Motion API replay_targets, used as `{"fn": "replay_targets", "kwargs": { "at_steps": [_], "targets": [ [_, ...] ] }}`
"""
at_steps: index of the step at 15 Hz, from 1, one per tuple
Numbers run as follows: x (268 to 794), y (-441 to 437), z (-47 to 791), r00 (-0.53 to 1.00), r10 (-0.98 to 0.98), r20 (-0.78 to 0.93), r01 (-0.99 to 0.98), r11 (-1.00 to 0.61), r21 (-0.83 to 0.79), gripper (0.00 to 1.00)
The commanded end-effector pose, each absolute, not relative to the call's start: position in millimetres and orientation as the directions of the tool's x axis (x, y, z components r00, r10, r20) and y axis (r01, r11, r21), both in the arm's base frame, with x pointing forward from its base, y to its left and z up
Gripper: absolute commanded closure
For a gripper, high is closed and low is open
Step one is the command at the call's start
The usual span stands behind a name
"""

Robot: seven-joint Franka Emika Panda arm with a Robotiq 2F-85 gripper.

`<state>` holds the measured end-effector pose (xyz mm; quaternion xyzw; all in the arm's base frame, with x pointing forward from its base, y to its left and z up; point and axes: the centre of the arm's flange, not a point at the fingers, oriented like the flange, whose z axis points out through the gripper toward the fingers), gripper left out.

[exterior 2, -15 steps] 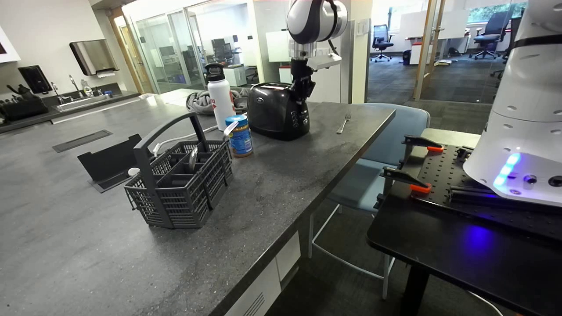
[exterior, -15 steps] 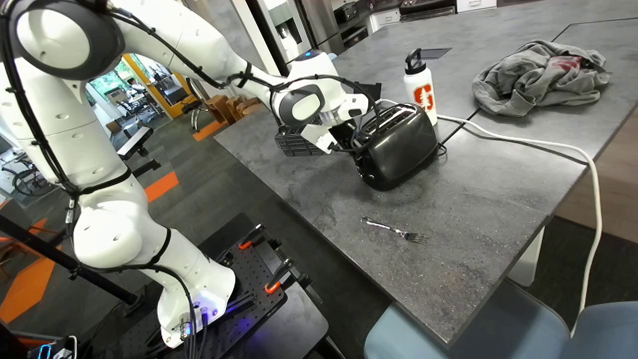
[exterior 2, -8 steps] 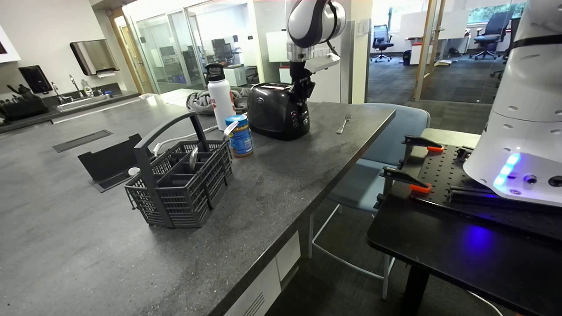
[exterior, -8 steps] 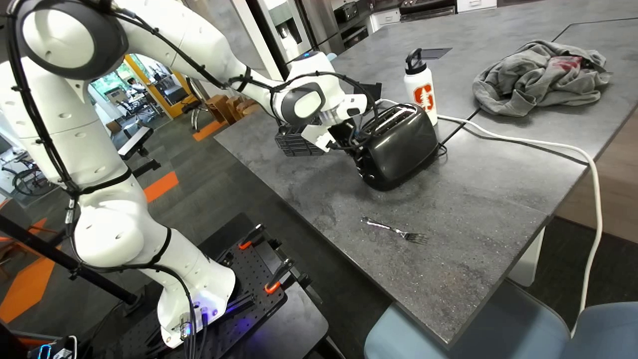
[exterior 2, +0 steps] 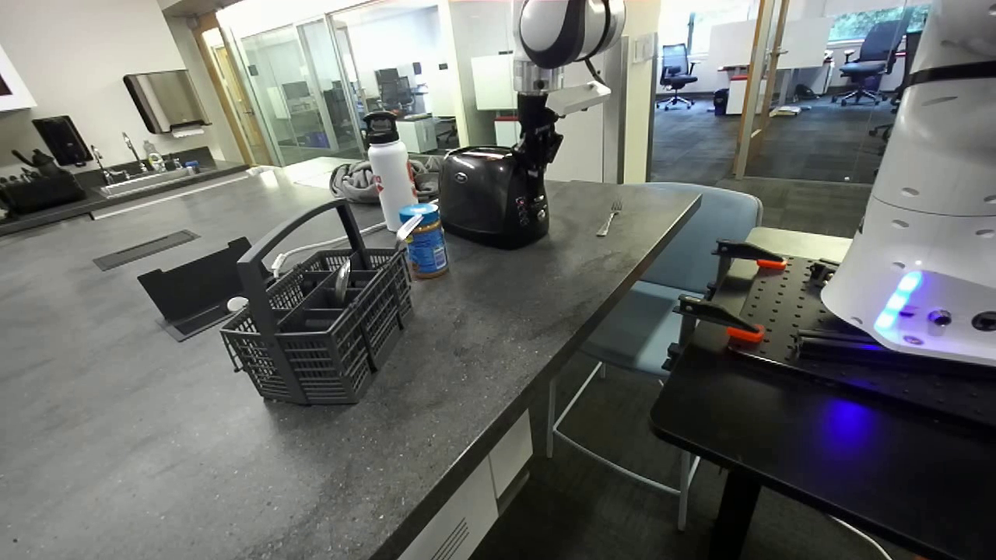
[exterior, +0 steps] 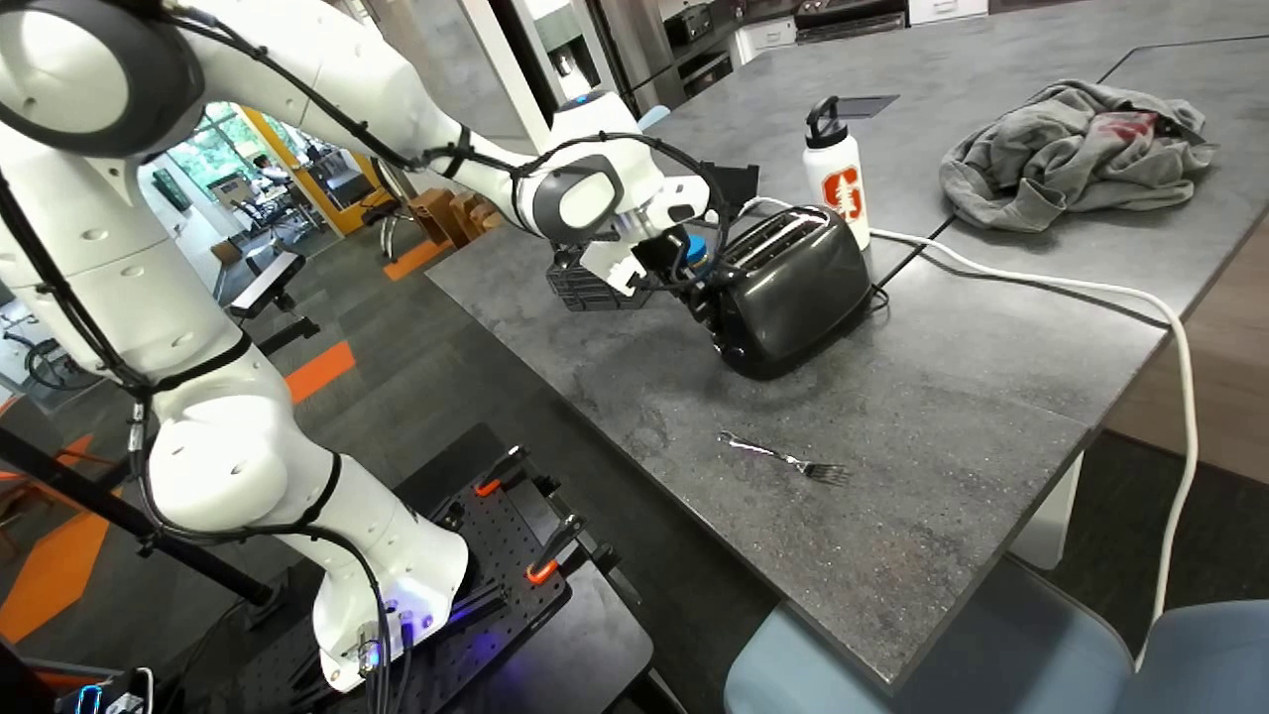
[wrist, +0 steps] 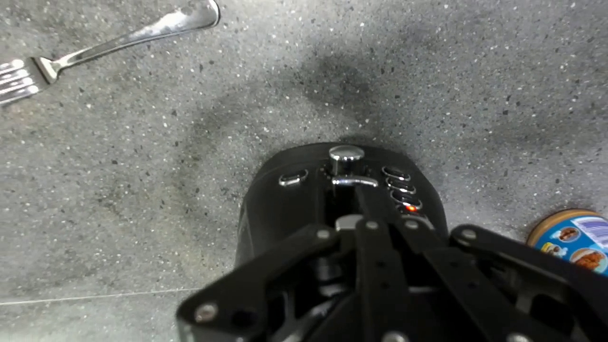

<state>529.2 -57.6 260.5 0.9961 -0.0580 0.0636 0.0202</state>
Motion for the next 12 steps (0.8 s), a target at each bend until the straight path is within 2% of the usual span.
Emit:
{"fn": "replay_targets", "kwargs": {
  "at_steps": [1,12],
  "targets": [
    [481,-48,314,0.970,-0.137,0.203,-0.143,-0.990,0.013,1.00],
    [428,-45,397,0.919,-0.146,0.367,-0.158,-0.988,0.001,1.00]
  ]
}}
